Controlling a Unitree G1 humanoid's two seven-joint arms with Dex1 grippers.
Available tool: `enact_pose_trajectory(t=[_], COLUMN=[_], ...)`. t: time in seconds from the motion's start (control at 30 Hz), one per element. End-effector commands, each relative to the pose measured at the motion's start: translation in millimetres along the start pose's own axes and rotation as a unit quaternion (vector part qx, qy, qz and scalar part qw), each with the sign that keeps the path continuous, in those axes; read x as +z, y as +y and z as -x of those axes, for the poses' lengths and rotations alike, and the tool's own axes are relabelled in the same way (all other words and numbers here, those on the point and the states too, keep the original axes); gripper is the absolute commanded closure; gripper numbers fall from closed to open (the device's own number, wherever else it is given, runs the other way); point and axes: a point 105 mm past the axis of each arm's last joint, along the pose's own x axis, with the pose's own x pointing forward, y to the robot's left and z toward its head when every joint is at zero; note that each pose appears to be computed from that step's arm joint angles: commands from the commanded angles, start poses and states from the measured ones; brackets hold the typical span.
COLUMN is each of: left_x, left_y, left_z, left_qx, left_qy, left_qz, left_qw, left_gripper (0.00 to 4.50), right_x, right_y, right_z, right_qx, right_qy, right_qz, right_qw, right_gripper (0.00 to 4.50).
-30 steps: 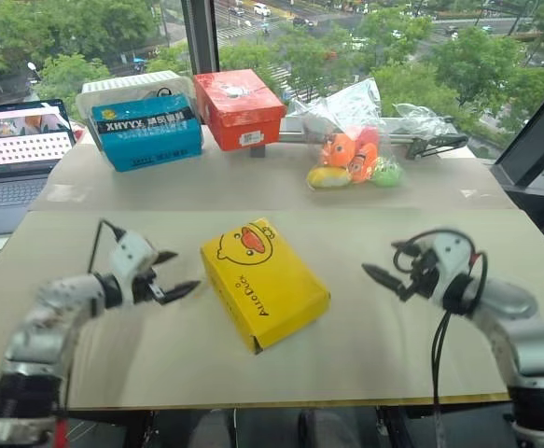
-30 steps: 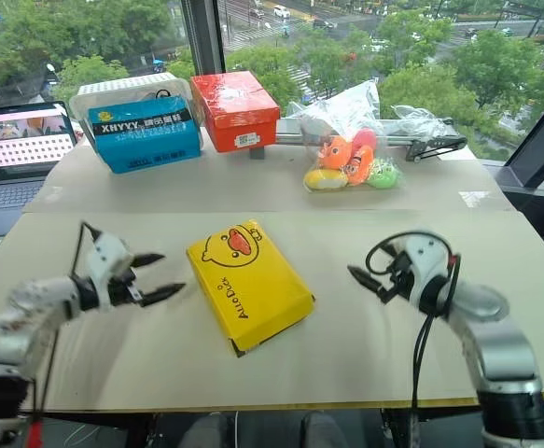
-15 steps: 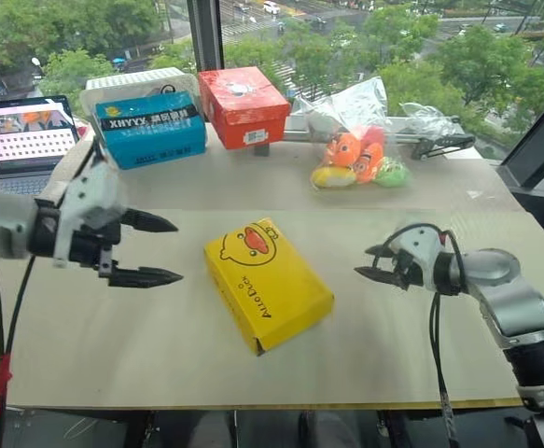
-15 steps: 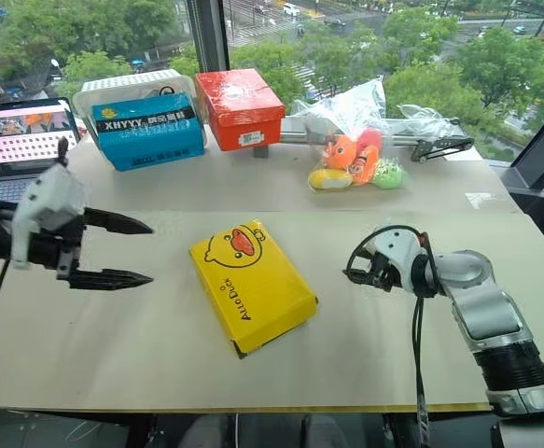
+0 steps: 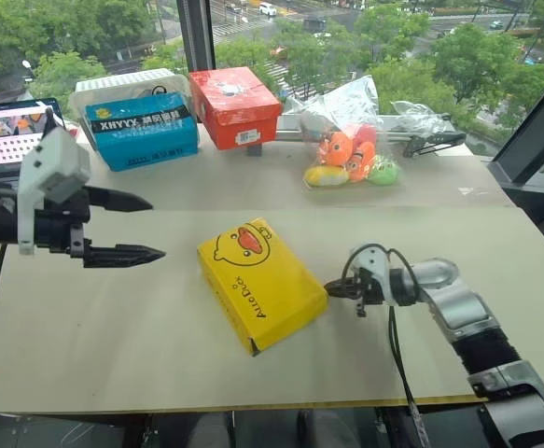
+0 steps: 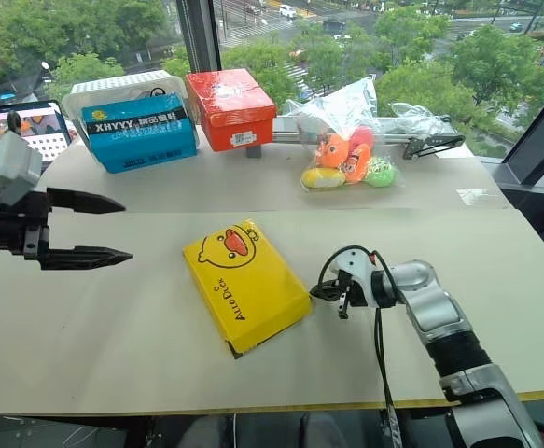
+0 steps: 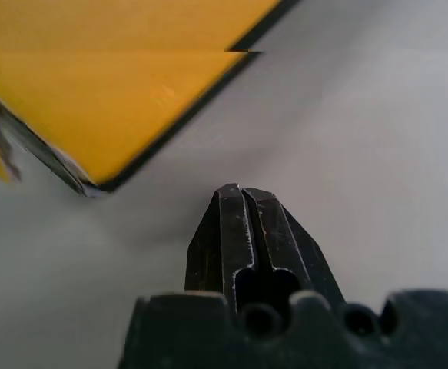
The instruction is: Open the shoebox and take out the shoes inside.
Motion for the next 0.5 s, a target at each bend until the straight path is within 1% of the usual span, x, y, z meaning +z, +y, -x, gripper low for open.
enact_pose_trajectory(t=[0.03,0.1,0.23,0.43,0.47,0.5], left_x=[12.7,12.5,13.5,24.2,29.7,33.5], left_y=[9.9,13.7,18.5,15.1,14.6,14.2], left_z=[18.4,22.6,31.1,45.1,51.8,56.3], left_qx=[0.053,0.067,0.091,0.107,0.116,0.122], left_qy=[-0.013,-0.016,-0.025,-0.041,-0.044,-0.046], left_qz=[-0.036,-0.036,-0.034,-0.038,-0.044,-0.047], left_qw=[0.998,0.997,0.995,0.993,0.991,0.99], left_gripper=[0.0,0.0,0.0,0.0,0.0,0.0], right_x=[24.4,44.5,98.6,161.7,181.8,195.2], right_y=[12.9,14.4,9.4,23.1,30.8,36.9], right_z=[-9.0,-6.9,3.7,5.3,-2.6,-8.1], right_qx=[0.062,0.08,0.101,0.151,0.168,0.18], right_qy=[-0.061,-0.104,-0.203,-0.261,-0.274,-0.282], right_qz=[-0.036,-0.052,-0.072,-0.039,-0.022,-0.012], right_qw=[0.996,0.99,0.971,0.953,0.947,0.942], right_gripper=[4.47,4.47,4.47,4.47,4.47,4.47])
